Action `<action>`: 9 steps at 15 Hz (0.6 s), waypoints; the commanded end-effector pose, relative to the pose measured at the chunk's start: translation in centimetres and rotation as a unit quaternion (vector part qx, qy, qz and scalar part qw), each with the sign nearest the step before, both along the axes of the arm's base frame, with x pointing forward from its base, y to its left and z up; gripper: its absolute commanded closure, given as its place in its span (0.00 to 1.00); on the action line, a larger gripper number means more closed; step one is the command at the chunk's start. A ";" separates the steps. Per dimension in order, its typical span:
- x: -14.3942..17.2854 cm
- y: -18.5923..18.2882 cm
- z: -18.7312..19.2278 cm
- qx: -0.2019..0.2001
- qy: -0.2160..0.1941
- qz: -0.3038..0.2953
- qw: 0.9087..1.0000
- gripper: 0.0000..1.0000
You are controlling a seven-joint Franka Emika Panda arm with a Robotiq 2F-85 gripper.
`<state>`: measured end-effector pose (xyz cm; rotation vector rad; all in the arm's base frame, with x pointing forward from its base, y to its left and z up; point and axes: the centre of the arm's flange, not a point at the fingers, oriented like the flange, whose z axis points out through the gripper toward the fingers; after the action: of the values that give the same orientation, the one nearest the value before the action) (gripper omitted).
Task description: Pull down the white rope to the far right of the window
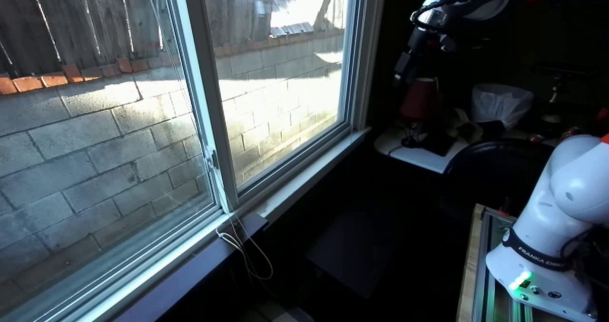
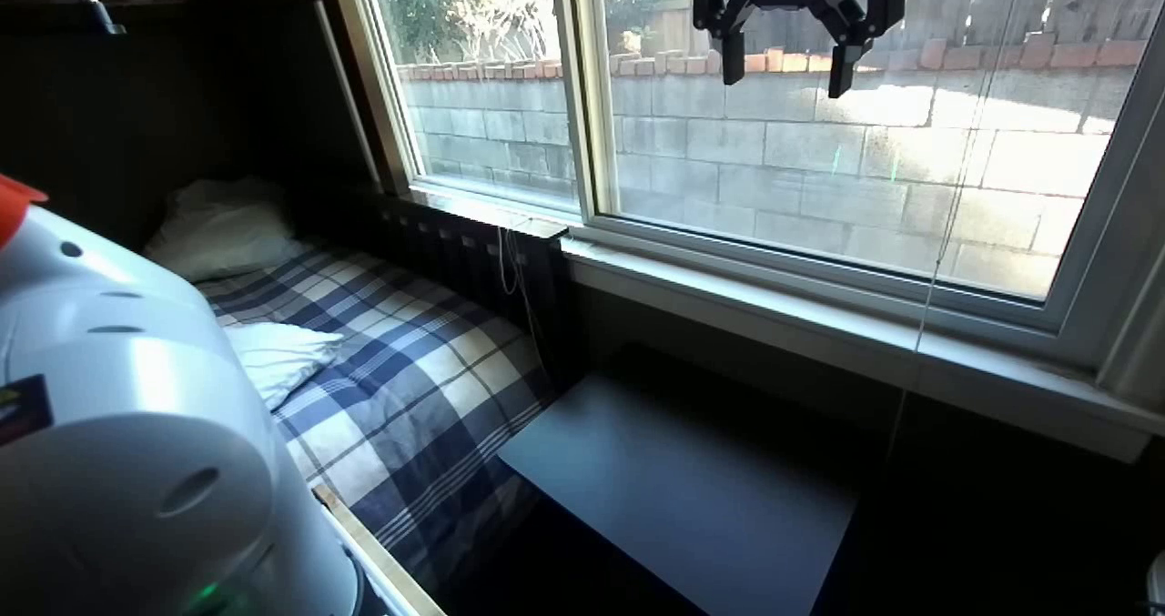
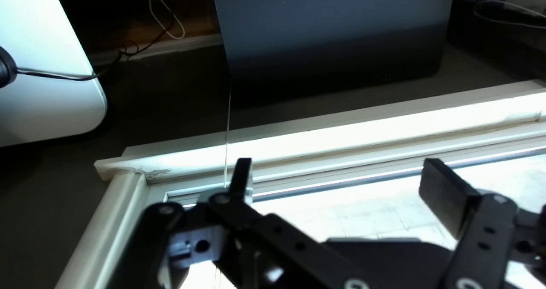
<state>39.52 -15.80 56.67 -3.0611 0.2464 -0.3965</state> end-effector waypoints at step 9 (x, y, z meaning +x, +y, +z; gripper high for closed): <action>4.8 -1.2 -4.6 -0.037 -0.093 -0.009 0.995 0.00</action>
<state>42.25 -16.36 54.85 -3.0742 0.2716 -0.6072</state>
